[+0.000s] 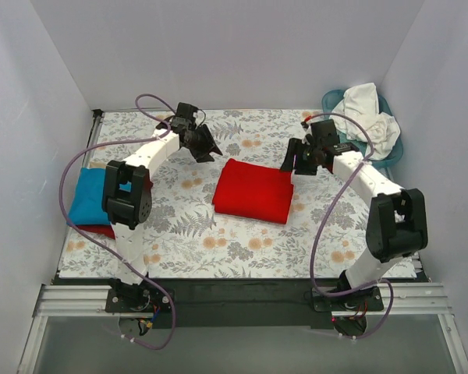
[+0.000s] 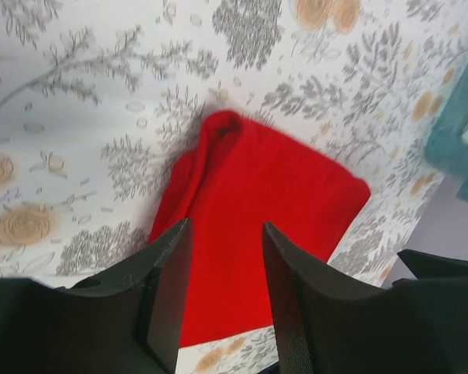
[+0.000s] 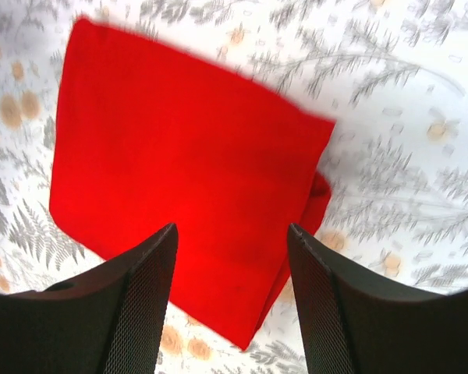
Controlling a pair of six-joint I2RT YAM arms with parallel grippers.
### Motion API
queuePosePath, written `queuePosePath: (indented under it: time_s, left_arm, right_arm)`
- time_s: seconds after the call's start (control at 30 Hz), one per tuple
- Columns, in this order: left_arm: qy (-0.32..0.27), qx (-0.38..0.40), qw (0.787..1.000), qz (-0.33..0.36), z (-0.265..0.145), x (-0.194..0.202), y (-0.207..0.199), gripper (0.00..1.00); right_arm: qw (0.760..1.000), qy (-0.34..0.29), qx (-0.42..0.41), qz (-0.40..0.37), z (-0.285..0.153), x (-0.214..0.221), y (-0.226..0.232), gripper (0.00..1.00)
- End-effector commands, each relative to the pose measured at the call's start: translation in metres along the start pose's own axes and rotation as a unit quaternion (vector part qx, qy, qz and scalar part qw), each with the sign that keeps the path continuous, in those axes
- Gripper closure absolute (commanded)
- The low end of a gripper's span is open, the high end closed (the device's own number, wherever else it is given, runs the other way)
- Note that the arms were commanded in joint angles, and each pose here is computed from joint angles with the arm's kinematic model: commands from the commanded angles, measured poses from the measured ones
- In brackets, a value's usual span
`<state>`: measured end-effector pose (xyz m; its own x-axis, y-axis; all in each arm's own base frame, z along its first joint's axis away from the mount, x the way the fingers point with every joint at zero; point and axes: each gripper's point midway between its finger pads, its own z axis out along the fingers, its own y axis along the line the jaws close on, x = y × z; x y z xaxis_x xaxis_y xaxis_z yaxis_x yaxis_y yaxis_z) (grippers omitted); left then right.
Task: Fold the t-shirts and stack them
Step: Fold the tshirt, then neatly place the folded tshirt to the corner
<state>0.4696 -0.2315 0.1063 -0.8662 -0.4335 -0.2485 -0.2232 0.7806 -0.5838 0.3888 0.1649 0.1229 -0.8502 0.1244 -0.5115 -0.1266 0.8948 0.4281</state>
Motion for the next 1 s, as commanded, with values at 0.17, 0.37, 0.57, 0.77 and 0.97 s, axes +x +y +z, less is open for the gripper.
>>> queuePosePath:
  time_s: [0.17, 0.37, 0.57, 0.77, 0.97]
  left_arm:
    - [0.007, -0.037, 0.998, 0.058, -0.018, 0.060, 0.008, 0.60]
    - [0.012, -0.051, 0.997, 0.062, -0.020, 0.072, 0.024, 0.57]
    - [0.003, -0.072, 0.995, 0.076, -0.028, 0.072, 0.037, 0.49]
    - [0.032, -0.026, 0.996, 0.080, -0.028, 0.077, 0.037, 0.37]
    - [0.078, 0.036, 0.993, 0.079, -0.015, 0.094, 0.031, 0.36]
  right_arm:
    - [0.999, 0.015, 0.027, -0.029, -0.001, 0.062, 0.009, 0.36]
    - [0.994, 0.069, 0.055, -0.059, 0.017, 0.102, 0.003, 0.39]
    - [0.984, 0.101, 0.128, -0.070, 0.024, 0.126, -0.038, 0.38]
    - [0.982, 0.113, 0.137, -0.066, 0.033, 0.123, -0.050, 0.39]
    - [0.987, 0.117, 0.094, -0.065, 0.049, 0.108, -0.046, 0.39]
